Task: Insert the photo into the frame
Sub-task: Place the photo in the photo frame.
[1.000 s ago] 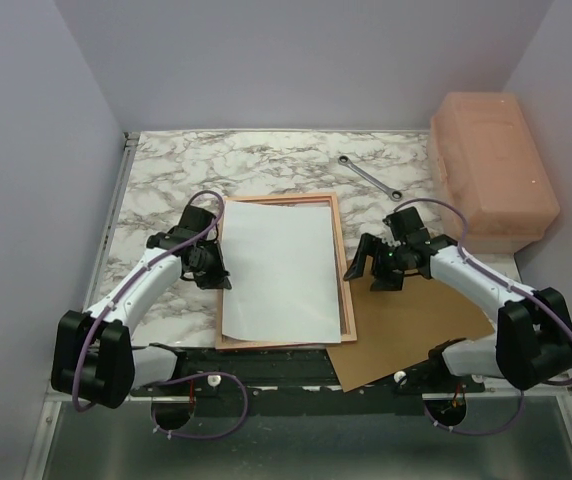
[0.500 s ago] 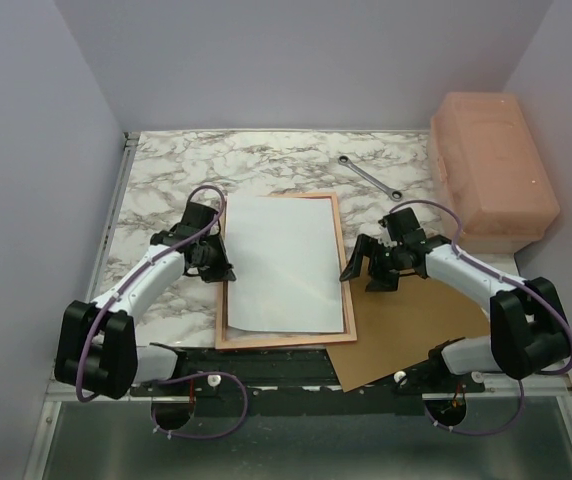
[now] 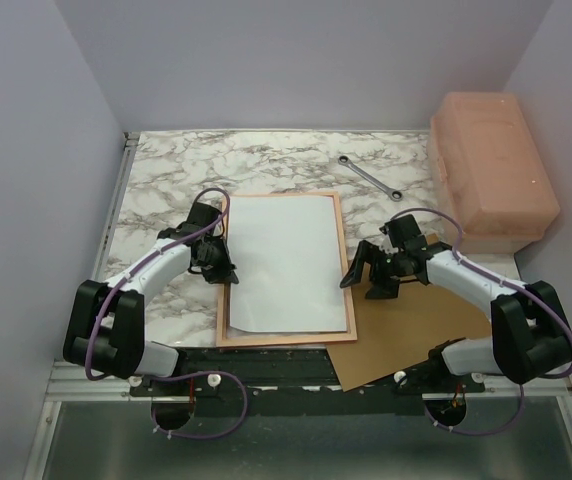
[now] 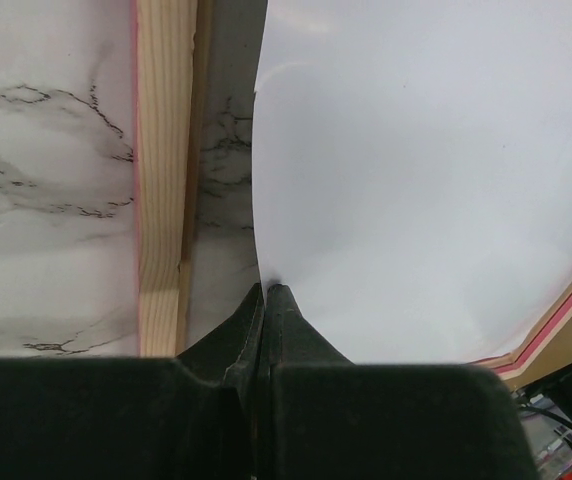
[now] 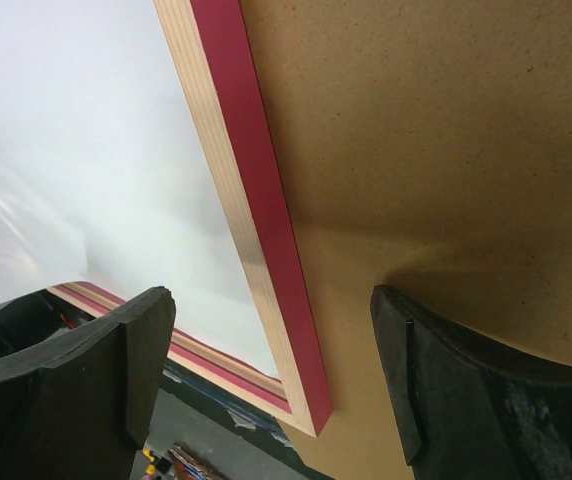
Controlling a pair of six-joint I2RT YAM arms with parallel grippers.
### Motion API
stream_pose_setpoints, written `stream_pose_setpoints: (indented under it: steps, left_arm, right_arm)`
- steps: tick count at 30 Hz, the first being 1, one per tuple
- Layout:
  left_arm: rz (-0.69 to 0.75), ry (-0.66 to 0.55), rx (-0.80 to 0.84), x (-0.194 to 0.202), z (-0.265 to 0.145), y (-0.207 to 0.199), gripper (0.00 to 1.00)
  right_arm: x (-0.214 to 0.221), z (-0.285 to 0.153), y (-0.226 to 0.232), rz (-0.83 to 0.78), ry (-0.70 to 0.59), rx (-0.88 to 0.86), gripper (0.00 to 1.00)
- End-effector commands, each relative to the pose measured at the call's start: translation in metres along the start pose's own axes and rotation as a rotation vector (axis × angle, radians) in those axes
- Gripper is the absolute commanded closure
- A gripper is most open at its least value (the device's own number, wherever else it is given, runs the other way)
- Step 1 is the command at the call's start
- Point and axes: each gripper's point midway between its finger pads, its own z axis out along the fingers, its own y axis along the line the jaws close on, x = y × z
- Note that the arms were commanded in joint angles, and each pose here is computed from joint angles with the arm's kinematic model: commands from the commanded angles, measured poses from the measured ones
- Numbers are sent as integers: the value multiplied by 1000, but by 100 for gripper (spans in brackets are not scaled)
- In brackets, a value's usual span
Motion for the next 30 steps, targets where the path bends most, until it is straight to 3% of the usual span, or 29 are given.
stream_pose_setpoints:
  steps: [1, 13, 18, 24, 30]
  left_arm:
    - [8, -42, 36, -12, -3, -11, 100]
    - [6, -54, 5, 1, -3, -11, 97]
    - [37, -60, -34, -2, -6, -9, 91]
    - [75, -107, -93, -11, -17, -10, 54]
    - [114, -177, -148, -22, -36, -14, 36]
  right_arm:
    - [0, 1, 7, 6, 6, -48, 13]
    - [1, 11, 14, 14, 38, -99, 13]
    - [2, 12, 14, 17, 44, -106, 13]
    - [6, 9, 13, 24, 39, -106, 13]
    - [14, 1, 8, 41, 24, -95, 13]
